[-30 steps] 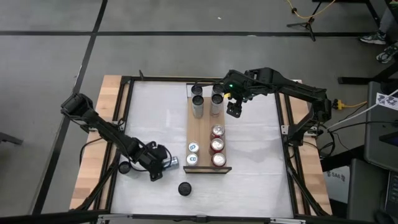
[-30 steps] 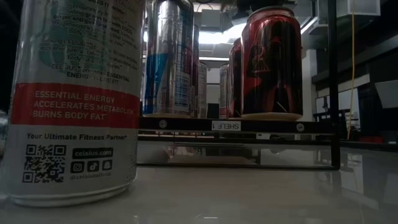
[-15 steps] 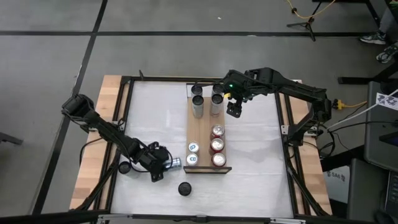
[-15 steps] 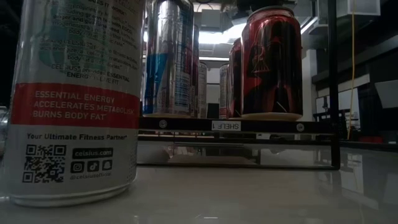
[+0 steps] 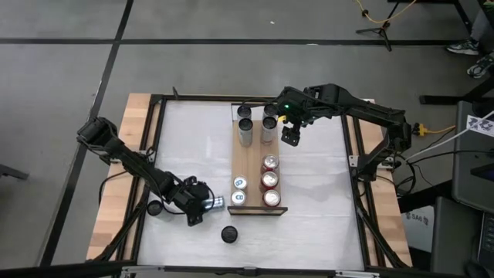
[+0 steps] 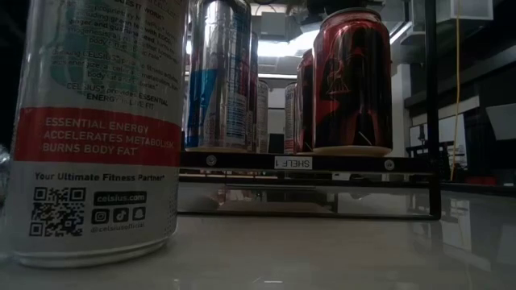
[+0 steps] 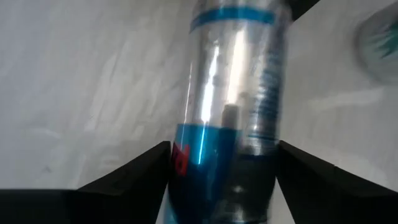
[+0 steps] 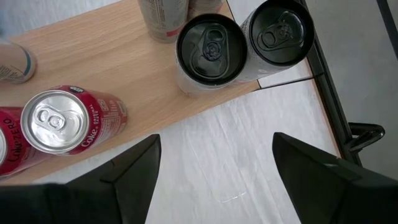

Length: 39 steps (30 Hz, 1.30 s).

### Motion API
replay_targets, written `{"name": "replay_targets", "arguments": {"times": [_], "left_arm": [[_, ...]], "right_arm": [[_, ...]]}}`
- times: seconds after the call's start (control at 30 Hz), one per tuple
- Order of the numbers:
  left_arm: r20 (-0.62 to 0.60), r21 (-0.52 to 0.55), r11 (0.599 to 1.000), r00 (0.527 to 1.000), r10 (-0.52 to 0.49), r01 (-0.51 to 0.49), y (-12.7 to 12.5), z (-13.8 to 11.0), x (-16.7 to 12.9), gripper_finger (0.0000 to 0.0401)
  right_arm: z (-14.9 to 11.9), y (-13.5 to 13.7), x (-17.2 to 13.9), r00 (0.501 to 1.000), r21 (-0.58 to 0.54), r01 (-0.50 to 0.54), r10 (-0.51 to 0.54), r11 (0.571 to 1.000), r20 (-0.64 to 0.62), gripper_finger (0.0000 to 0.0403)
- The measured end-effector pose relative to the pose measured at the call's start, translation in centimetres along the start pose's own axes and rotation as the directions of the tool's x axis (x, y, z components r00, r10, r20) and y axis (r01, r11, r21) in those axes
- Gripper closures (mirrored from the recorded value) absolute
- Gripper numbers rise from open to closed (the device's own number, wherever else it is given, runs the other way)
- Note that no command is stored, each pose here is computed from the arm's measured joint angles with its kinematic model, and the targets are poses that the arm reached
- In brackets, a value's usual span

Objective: Place canned beverage on shelf
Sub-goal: Put the blue soda can on the shelf aligned with the other blue soda can

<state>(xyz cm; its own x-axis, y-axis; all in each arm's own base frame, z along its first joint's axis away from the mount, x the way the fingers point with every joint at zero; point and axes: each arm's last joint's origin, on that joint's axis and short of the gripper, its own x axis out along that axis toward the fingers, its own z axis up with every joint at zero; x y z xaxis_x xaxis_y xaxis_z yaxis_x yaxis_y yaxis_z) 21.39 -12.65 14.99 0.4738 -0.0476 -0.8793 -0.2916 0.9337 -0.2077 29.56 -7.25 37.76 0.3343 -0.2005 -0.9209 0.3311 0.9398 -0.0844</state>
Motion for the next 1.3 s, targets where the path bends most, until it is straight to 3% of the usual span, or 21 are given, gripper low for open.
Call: {"name": "replay_targets", "arguments": {"times": [0.2,1.07,1.3], "left_arm": [[-0.003,0.002,1.000,1.000,0.008,-0.008,0.07,-0.06,0.02,0.0113],[-0.101,0.016,1.000,0.995,0.020,-0.018,0.21,-0.68,0.85,0.0116],[-0.167,0.009,1.000,0.986,0.022,-0.021,0.17,-0.25,0.26,0.0156]], "right_arm": [[0.00,0.00,0.00,1.000,0.000,0.000,0.000,1.000,0.000,0.0104],[0.00,0.01,0.00,1.000,0.000,0.000,0.000,1.000,0.000,0.0104],[0.00,0.01,0.00,1.000,0.000,0.000,0.000,1.000,0.000,0.0104]]}}
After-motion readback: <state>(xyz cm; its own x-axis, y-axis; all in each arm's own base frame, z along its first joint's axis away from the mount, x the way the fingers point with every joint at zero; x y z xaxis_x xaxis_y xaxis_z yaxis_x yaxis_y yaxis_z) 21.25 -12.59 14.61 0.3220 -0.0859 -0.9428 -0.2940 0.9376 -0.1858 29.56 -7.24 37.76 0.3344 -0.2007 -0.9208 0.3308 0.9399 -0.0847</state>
